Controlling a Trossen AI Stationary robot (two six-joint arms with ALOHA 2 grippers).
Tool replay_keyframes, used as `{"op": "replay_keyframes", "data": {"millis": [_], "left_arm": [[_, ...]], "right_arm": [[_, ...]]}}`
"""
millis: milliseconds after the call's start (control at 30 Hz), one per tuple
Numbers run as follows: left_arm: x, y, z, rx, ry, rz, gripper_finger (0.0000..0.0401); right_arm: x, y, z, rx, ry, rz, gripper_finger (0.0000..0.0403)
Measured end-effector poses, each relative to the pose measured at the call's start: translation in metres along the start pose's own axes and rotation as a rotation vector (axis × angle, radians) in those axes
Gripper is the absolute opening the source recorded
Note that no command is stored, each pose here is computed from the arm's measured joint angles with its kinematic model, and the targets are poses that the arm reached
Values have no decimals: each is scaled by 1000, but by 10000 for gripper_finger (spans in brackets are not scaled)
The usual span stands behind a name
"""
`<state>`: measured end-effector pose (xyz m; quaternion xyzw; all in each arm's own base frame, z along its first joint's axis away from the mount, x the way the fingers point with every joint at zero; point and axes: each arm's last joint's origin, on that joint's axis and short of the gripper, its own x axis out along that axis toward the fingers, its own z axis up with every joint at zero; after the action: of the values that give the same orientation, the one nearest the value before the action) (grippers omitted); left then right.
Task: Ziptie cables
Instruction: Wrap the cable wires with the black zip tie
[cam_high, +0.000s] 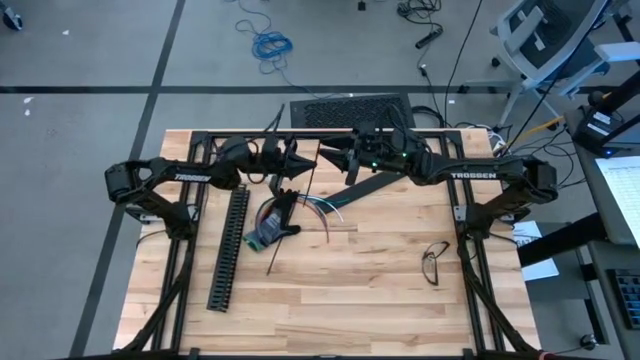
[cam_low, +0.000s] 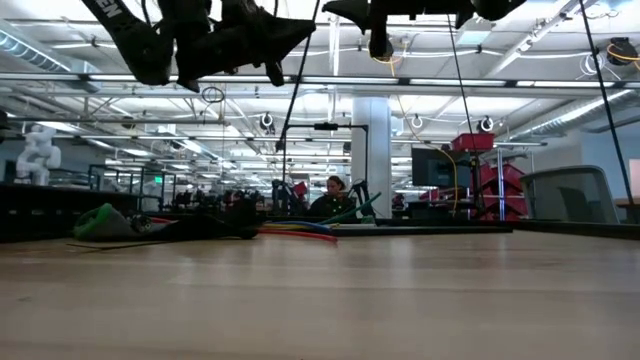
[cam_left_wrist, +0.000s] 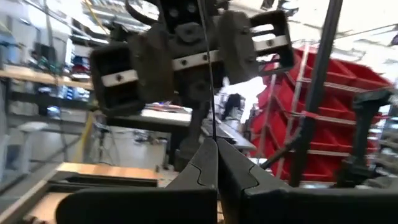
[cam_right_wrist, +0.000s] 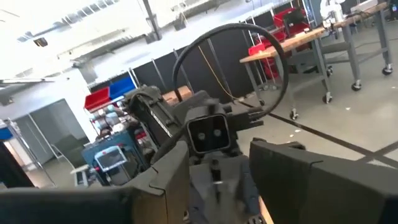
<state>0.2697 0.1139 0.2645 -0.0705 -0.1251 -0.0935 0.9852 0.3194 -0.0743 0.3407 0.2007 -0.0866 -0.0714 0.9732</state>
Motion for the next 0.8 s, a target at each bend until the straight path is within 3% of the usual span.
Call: {"op": "replay_keyframes", "data": {"millis": [300,600,800], "left_arm": [[-2,5,3,7,-19,44,0],[1,-2,4,-32,-46,20,0],[2,-2,5,-30,-67,54,0]], "right_arm": [[0,9,-1,-18,-17,29,155],[2,-2,1,-83,-69,-84,155],[11,-5,-8,-40,-87,-39,155]]}}
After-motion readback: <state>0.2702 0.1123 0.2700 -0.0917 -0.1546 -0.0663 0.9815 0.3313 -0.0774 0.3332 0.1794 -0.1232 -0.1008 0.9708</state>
